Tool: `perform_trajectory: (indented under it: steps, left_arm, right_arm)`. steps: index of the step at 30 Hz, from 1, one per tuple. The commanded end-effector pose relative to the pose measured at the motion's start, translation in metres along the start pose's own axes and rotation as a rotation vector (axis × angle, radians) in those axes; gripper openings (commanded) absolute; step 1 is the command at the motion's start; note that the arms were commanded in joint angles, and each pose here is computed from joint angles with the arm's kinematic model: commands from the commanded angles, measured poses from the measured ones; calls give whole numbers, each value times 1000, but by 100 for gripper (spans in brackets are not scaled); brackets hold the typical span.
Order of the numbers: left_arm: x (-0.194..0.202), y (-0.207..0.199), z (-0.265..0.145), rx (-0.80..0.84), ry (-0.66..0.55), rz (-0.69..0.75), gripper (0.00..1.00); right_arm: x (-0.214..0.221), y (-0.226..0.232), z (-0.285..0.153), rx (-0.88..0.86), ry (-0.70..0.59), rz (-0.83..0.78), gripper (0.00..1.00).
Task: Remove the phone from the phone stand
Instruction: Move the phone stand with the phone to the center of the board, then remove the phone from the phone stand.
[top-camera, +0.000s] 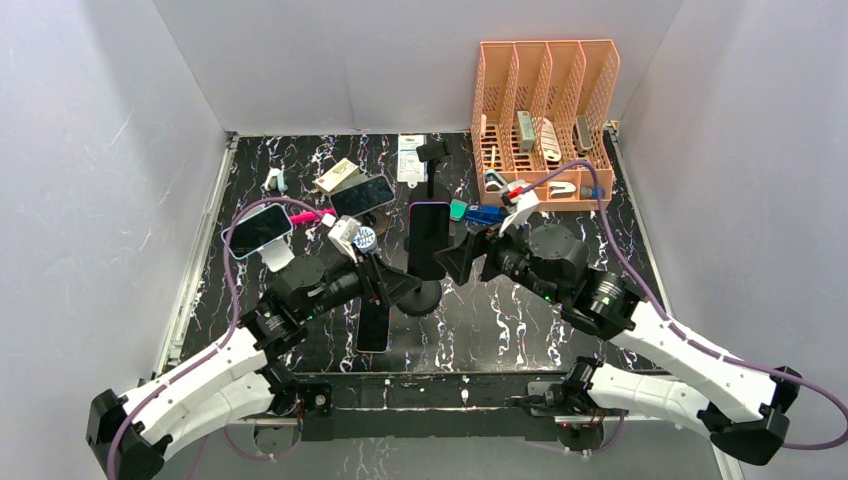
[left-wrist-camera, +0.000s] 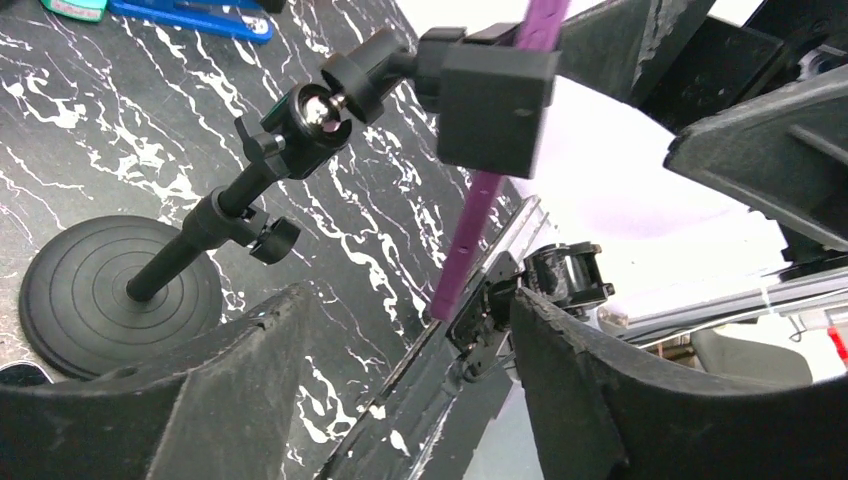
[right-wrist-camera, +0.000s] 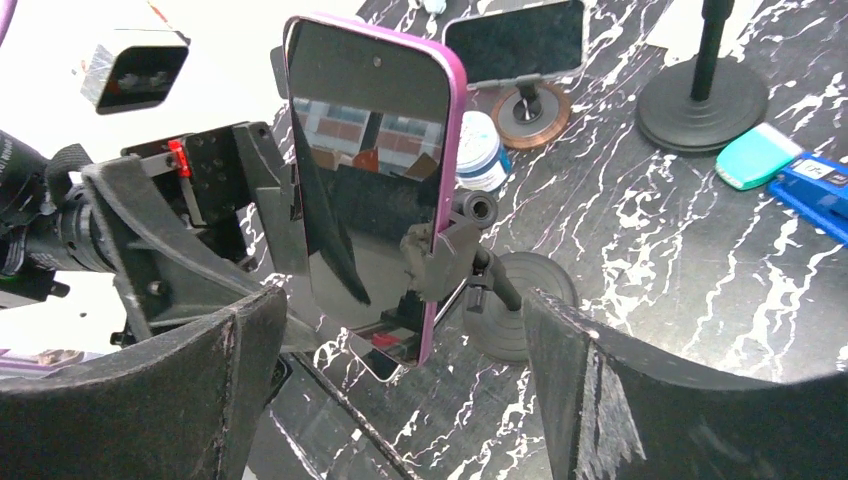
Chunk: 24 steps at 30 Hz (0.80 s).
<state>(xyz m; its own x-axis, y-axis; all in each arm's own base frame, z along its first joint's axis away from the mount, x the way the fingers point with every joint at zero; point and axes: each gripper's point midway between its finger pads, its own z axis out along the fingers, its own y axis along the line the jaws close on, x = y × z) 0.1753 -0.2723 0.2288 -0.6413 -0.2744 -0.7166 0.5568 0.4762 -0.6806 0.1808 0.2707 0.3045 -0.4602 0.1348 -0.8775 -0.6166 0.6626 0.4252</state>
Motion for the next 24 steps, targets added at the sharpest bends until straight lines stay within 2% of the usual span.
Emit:
perform_trajectory:
  steps: [1, 7, 13, 19, 24]
  left_arm:
    - [-30, -15, -18, -11, -86, 57, 74]
    - [-46, -5, -42, -134, -117, 131, 80]
    - [-76, 13, -70, -311, -237, 142, 81]
    - [-111, 25, -96, -445, -415, 106, 80]
    - [-128, 22, -103, -465, -484, 120, 80]
  right_arm:
    - [-33, -2, -24, 27, -100, -25, 96]
    - [-36, -25, -42, 126, -152, -39, 96]
    - [-48, -49, -54, 253, -229, -4, 93]
    - [-55, -62, -46, 390, -209, 36, 99]
    - [-71, -44, -45, 357, -154, 17, 99]
